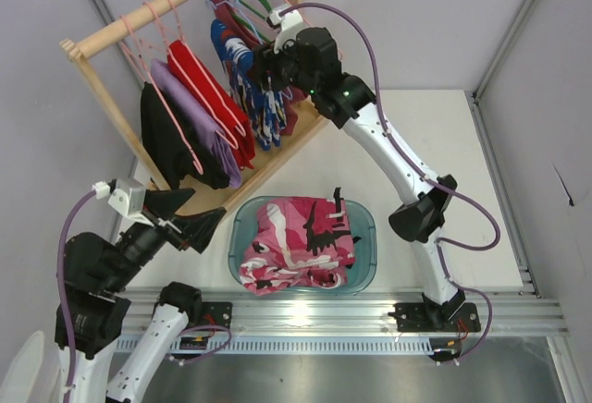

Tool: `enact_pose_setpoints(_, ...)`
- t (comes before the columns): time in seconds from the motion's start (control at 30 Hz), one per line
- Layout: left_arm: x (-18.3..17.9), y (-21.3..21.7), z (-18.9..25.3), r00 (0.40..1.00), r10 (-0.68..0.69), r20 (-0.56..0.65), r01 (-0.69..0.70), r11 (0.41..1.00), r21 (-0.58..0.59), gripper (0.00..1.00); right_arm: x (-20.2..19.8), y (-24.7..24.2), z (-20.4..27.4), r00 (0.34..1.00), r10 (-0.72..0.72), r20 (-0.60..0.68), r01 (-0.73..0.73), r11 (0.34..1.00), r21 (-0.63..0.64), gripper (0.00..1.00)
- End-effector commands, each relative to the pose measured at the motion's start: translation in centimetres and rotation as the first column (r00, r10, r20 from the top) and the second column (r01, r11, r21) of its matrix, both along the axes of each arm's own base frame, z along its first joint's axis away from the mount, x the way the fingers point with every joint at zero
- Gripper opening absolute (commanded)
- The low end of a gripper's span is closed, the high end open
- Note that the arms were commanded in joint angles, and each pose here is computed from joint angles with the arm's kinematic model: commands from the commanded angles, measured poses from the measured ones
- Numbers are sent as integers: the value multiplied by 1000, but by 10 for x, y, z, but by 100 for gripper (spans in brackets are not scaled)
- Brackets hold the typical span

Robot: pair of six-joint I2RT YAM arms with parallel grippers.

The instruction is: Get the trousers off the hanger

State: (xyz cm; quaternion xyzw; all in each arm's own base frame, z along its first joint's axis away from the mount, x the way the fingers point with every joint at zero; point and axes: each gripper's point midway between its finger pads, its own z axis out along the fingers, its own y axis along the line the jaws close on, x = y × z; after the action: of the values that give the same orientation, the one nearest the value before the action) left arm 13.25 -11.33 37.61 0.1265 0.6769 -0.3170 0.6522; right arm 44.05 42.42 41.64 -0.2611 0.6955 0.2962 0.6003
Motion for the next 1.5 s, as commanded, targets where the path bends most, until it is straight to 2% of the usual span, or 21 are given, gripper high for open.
enact_pose_setpoints(0.0, 0, 1, 1, 1000, 5, 24, -6, 1000, 6, 99, 9, 2, 20, 997, -16, 77, 13, 999, 39, 62)
enact_pose_setpoints(0.07, 0, 2, 0, 1000, 8, 23, -9, 1000, 6, 100, 10, 3, 17, 996, -12, 84, 10, 1000, 28, 61)
enact_pose_setpoints(0.13, 1, 3, 1, 1000, 18, 26, -18, 1000, 5, 100, 8, 8, 8, 998, 9, 66, -10, 1000, 9, 64)
enact_pose_setpoints(0.17, 1, 4, 0, 999, 24, 22, -24, 1000, 4, 100, 8, 9, 4, 996, 18, 85, -16, 1000, -21, 61)
enact_pose_setpoints(0.23, 0, 6, 0, 999, 33, 26, -33, 999, 2, 99, 11, 7, -2, 997, 3, 81, 0, 999, -39, 49)
enact_pose_setpoints(0.27, 0, 6, -1, 999, 36, 27, -36, 999, 1, 100, 12, 6, -4, 996, -3, 85, 7, 999, -49, 39)
enact_pose_setpoints(0.4, 0, 7, 0, 998, 42, 37, -42, 999, -2, 100, 17, 0, -11, 995, -39, 92, 46, 996, -79, 34)
enact_pose_setpoints(0.43, 1, 7, -1, 999, 42, 33, -42, 999, -1, 99, 15, -1, -7, 994, -45, 98, 53, 996, -75, 24)
enact_pose_setpoints(0.53, 0, 6, -1, 999, 34, 35, -34, 999, -3, 100, 22, -8, -5, 988, -99, 116, 107, 992, -64, 3)
enact_pose_setpoints(0.83, 1, 5, -5, 999, 30, 33, -30, 1000, 0, 100, 25, -9, 12, 980, -117, 160, 123, 992, -24, 0)
enact_pose_setpoints(1.03, 3, 6, -7, 999, 36, 34, -36, 999, -4, 99, 18, -17, 60, 956, -168, 238, 146, 983, 109, 0)
enact_pose_setpoints(1.33, 4, 3, -8, 1000, 22, 21, -22, 1000, -2, 99, 8, -43, 115, 893, -306, 329, 250, 947, 202, 0)
enact_pose_setpoints(1.47, 8, 1, -8, 1000, 20, 8, -20, 1000, 3, 99, 1, -49, 136, 880, -321, 351, 243, 938, 249, 0)
